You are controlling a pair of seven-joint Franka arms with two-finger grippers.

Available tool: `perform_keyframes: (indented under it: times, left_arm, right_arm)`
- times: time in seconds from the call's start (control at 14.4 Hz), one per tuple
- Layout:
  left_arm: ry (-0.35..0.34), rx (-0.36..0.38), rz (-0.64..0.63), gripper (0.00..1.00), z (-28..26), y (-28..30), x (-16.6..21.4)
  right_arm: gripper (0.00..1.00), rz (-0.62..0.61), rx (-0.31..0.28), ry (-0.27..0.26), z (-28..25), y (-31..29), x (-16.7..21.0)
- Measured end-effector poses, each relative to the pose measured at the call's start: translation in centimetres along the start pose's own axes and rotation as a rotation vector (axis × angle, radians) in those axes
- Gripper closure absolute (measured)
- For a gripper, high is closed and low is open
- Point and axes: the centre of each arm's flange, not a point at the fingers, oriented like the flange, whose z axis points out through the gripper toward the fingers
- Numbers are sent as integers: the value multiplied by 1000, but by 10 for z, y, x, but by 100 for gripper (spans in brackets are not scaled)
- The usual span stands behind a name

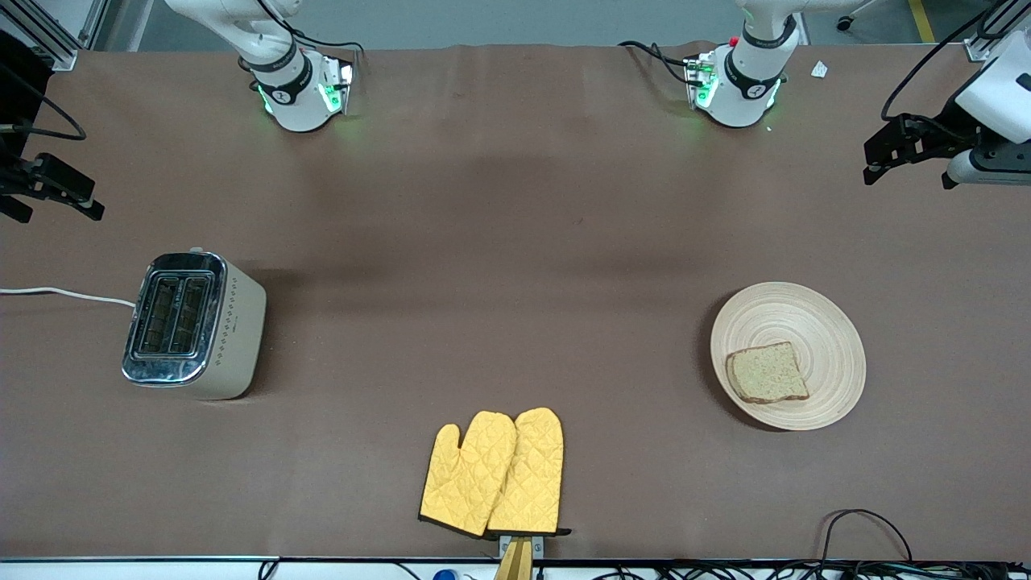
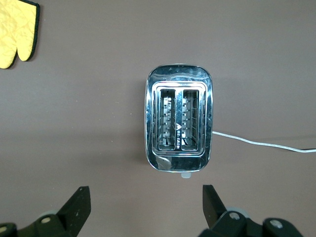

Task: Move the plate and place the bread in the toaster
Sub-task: 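Reach the left gripper toward the rim of the wooden plate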

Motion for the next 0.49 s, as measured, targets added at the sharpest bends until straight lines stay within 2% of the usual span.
perform_keyframes:
  times: [0.28,0.49]
  left_arm:
    - [2,-1,-9,0,0,-5,3]
    - [-15,-10,-35,0,14,-22,26]
  right_arm:
    - [0,8,0,1,0,4,0]
    - [0,18,0,-2,1,10,-1]
